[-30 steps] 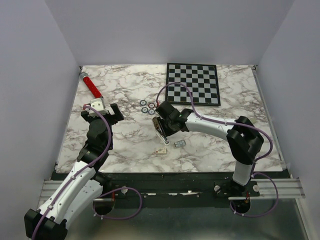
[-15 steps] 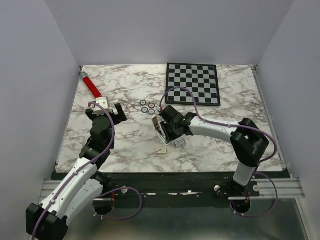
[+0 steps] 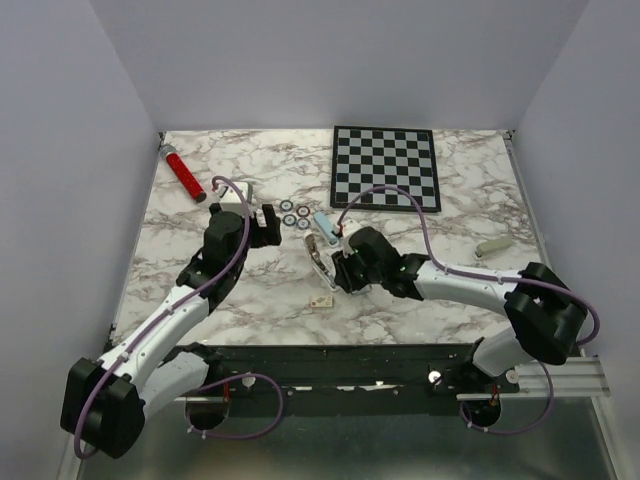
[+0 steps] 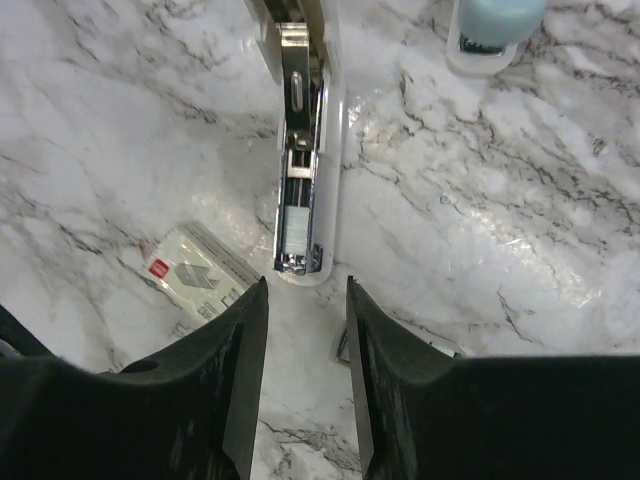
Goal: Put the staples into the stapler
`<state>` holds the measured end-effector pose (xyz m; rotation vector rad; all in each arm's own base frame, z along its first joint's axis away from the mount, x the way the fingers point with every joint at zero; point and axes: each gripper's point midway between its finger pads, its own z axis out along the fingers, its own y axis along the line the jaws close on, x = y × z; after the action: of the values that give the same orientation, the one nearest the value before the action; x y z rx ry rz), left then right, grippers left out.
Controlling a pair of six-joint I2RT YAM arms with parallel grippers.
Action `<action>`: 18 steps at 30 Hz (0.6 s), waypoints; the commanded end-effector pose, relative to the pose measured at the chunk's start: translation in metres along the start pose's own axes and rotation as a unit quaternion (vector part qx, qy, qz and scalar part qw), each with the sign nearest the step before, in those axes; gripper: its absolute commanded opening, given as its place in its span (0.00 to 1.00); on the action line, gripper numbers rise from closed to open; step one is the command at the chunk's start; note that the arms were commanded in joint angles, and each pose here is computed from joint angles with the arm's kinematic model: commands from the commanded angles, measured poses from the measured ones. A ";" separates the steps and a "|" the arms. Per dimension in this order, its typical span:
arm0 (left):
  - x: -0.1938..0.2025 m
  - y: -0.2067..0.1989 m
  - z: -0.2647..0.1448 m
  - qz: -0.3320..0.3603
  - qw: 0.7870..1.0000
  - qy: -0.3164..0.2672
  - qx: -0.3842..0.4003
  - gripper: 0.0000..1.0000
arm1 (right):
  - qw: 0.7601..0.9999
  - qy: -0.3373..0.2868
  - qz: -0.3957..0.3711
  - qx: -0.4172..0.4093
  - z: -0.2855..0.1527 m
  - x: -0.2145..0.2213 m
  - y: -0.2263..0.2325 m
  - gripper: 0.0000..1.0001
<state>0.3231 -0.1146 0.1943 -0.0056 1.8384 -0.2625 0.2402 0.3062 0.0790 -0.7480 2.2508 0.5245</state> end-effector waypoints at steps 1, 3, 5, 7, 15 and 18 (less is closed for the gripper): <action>-0.003 -0.033 0.009 -0.047 0.996 0.032 0.063 0.98 | 0.996 -0.064 -0.037 -0.038 0.010 0.002 0.011 0.46; 0.006 -0.042 0.015 -0.065 0.993 0.055 0.078 0.97 | 0.994 -0.090 -0.042 -0.037 0.013 -0.003 0.011 0.49; 0.004 -0.052 0.019 -0.075 0.990 0.069 0.097 0.96 | 0.993 -0.101 -0.044 -0.031 0.017 0.002 0.008 0.49; 0.009 -0.058 0.025 -0.085 0.987 0.092 0.104 0.95 | 0.993 -0.106 -0.047 -0.029 0.020 0.004 0.007 0.49; 0.026 -0.069 0.035 -0.104 0.975 0.157 0.115 0.93 | 0.991 -0.109 -0.060 -0.037 0.031 0.009 0.008 0.49; 0.028 -0.071 0.035 -0.119 0.971 0.168 0.120 0.93 | 0.992 -0.102 -0.062 -0.043 0.034 0.014 0.010 0.48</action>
<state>0.3445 -0.1867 0.1718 0.0082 2.0834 -0.6046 0.2422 0.3207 0.0491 -0.8063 2.0334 0.5908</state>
